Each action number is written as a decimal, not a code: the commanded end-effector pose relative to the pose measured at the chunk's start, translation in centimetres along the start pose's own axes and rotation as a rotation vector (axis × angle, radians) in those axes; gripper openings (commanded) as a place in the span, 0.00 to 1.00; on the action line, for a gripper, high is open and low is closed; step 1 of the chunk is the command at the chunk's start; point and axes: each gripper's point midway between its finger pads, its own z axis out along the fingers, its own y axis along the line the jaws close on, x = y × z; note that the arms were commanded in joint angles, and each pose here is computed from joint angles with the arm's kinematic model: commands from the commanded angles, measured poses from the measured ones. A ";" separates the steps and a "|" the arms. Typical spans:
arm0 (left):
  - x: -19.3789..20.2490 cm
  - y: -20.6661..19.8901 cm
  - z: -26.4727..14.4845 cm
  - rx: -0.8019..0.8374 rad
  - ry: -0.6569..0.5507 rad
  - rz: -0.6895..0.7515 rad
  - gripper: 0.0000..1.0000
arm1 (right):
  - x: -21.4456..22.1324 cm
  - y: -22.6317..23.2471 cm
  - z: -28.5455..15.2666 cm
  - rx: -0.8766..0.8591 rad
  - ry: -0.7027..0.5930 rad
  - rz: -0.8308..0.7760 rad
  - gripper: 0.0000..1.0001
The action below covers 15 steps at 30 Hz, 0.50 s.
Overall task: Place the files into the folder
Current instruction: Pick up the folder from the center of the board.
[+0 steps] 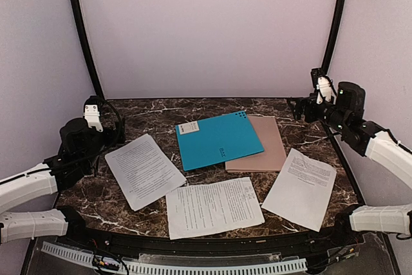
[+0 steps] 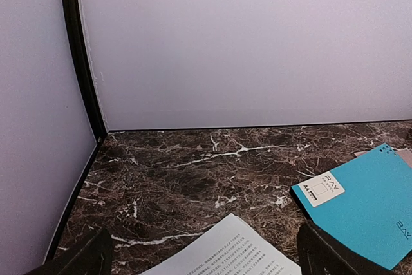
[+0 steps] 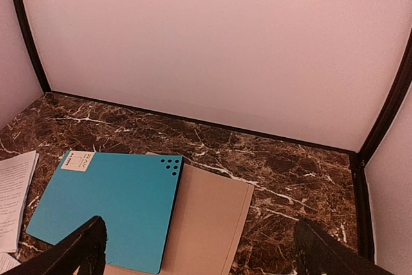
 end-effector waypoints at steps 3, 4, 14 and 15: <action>-0.7 0.0 -0.1 0.001 -0.005 -0.022 1.00 | 0.5 0.3 0.3 -0.017 0.009 0.014 0.99; -0.7 0.0 -0.1 0.001 -0.004 -0.023 1.00 | 0.6 0.3 0.3 -0.017 0.017 0.013 0.99; -0.7 1.1 -0.2 -0.068 0.025 -0.071 1.00 | 0.1 -0.5 -0.4 0.034 0.085 0.079 0.99; -0.7 0.7 -0.2 -0.041 0.033 -0.076 1.00 | 0.7 -1.1 -0.6 0.077 0.136 0.096 0.99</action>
